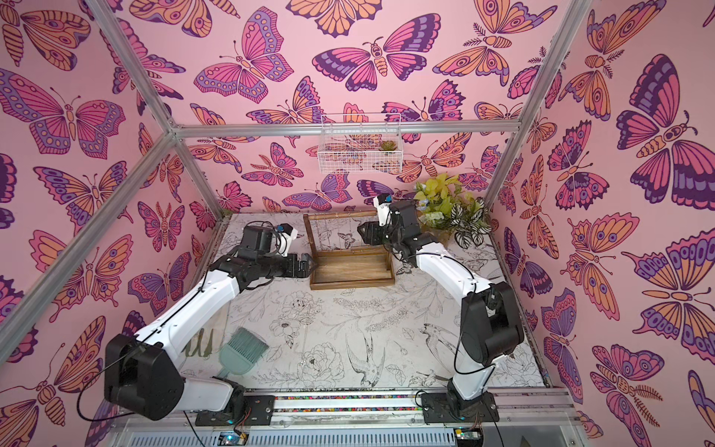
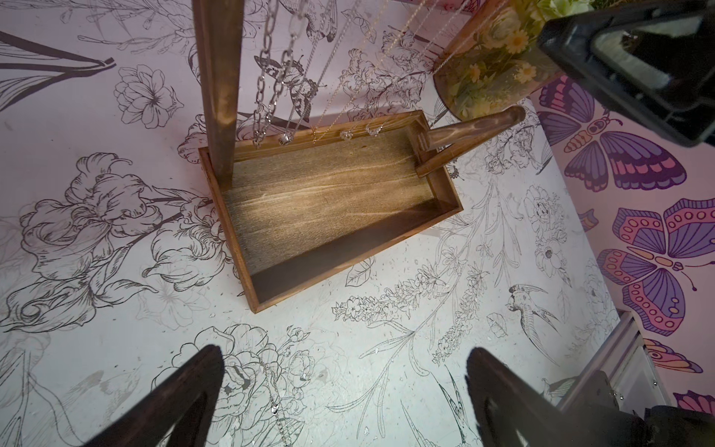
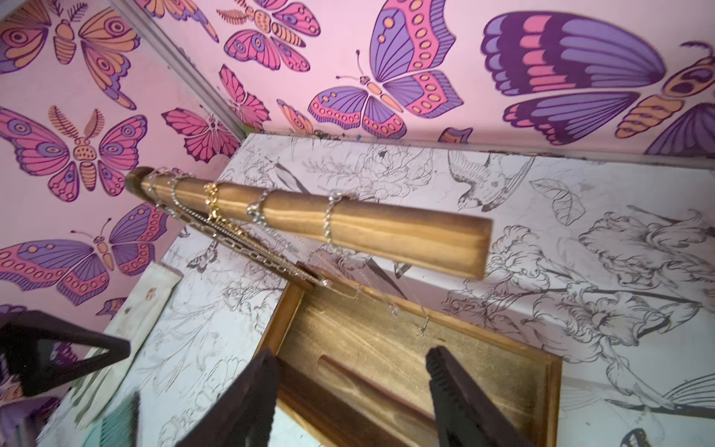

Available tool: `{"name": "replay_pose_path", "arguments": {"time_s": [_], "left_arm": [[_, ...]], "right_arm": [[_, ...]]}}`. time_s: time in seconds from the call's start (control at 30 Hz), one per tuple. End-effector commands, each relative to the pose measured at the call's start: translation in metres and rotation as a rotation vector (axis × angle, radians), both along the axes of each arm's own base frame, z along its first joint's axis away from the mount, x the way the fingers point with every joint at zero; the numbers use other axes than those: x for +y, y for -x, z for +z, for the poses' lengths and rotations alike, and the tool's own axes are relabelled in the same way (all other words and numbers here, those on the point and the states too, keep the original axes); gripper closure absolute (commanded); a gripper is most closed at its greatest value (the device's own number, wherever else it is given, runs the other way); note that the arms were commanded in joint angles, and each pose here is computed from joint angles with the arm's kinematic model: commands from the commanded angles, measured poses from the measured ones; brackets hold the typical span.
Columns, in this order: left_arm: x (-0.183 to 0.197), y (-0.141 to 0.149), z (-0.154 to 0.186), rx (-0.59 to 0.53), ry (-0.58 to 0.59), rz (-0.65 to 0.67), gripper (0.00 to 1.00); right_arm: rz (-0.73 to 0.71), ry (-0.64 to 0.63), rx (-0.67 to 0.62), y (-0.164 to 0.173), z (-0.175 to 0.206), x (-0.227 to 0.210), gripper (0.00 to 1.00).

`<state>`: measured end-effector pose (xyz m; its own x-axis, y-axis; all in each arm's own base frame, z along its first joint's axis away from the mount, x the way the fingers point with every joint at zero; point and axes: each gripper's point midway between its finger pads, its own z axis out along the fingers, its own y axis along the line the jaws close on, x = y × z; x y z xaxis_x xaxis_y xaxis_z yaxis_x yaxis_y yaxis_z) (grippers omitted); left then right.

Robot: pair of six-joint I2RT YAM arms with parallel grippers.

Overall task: Take the necklace off the jewelry display stand
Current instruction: Take off the necklace from the stand.

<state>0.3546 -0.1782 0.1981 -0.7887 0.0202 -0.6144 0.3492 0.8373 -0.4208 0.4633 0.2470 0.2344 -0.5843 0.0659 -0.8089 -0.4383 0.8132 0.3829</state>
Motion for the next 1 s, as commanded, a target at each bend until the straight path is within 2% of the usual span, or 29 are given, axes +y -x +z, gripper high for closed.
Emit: {"name": "replay_pose_path", "arguments": {"time_s": [0.0, 0.4, 0.97], "left_arm": [[-0.002, -0.004, 0.006, -0.022, 0.009, -0.022, 0.0], [-0.002, -0.003, 0.0, -0.011, 0.007, -0.025, 0.0], [0.001, -0.001, -0.009, 0.013, 0.01, -0.018, 0.0]], "right_arm": [[-0.062, 0.012, -0.071, -0.017, -0.001, -0.007, 0.37], [-0.069, -0.055, -0.086, -0.032, -0.005, 0.003, 0.49], [-0.072, -0.076, -0.122, -0.035, 0.003, 0.02, 0.54]]}}
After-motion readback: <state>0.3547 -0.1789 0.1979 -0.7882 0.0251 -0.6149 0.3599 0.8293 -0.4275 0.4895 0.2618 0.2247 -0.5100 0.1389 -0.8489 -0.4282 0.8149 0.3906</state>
